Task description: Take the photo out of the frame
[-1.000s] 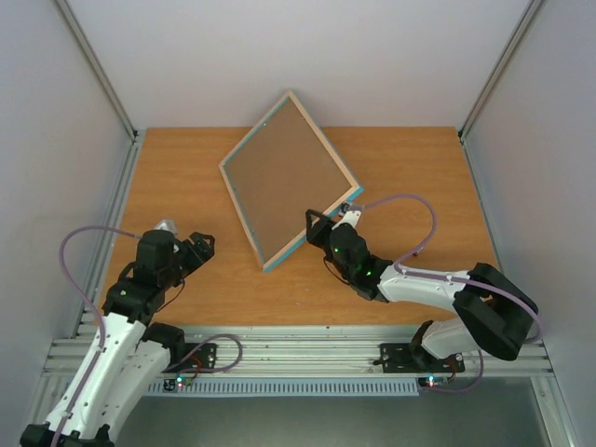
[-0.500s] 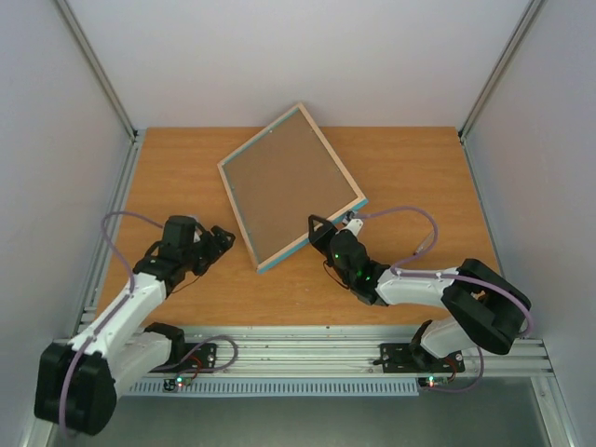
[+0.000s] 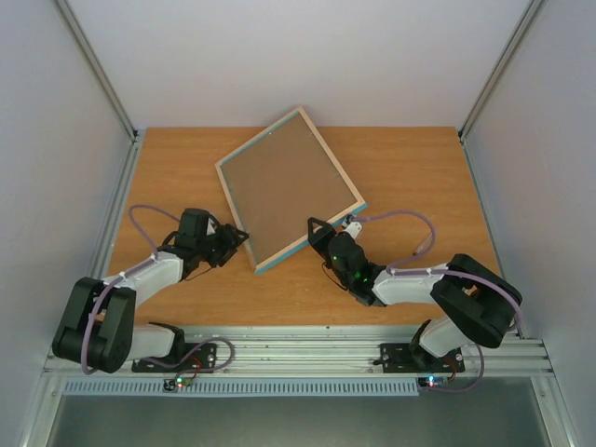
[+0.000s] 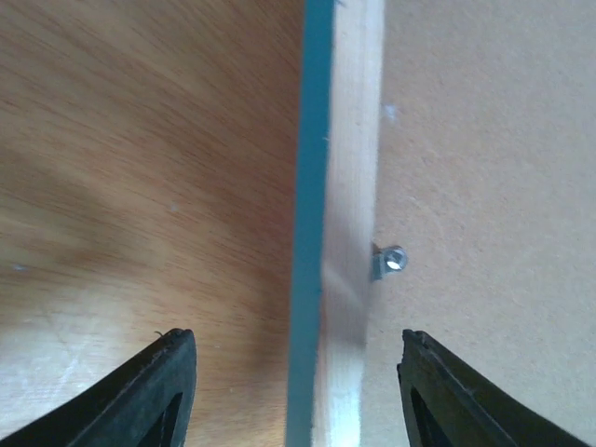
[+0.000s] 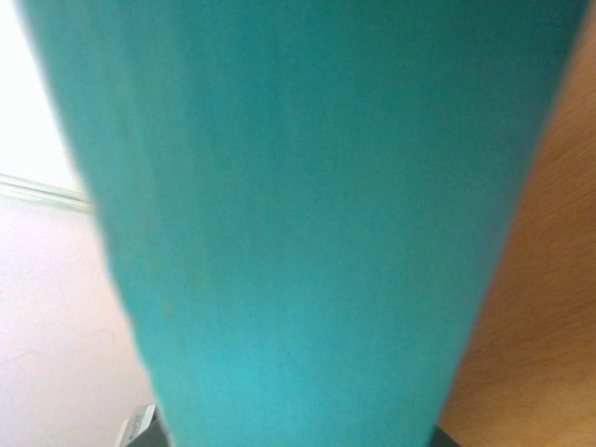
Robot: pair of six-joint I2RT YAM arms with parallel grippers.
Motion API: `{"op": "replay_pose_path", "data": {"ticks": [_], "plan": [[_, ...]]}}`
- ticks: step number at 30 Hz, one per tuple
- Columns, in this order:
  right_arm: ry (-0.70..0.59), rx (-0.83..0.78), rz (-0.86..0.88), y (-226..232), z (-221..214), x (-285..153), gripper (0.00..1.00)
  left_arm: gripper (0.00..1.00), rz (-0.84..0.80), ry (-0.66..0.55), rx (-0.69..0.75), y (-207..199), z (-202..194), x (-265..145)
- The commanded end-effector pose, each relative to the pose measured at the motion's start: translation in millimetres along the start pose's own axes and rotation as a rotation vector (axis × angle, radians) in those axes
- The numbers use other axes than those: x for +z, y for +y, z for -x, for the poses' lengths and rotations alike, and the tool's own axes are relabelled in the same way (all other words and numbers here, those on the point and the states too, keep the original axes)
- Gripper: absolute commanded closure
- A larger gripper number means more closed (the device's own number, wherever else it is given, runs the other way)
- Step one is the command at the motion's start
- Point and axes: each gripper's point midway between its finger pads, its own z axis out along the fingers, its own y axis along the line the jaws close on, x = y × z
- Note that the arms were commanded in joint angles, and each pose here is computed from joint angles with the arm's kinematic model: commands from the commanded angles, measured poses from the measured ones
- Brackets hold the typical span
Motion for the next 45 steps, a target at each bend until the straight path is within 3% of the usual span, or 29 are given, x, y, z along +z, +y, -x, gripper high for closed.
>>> {"op": "replay_pose_path", "data": {"ticks": [1,18,23,36,45], "plan": [[0.100,-0.123,-0.151,-51.6,-25.7,-1.2,0.78,0.40,-0.083,0.007,0.040,-19.3,-4.4,6.3],[0.130,-0.098,-0.204,-74.9,-34.2,-6.1,0.68,0.82,0.011,0.051,0.086,-1.9,-23.4,30.8],[0.155,-0.080,-0.227,-80.7,-38.0,-10.2,0.58,0.90,0.068,0.057,0.104,9.3,-25.1,35.6],[0.209,-0.052,-0.340,-107.3,-41.3,-34.8,0.29,0.95,0.122,0.072,0.117,24.9,-29.7,38.8],[0.373,-0.306,-0.371,-105.3,-24.9,-57.6,0.19,0.93,0.154,0.084,0.139,29.7,-31.6,35.2]]}}
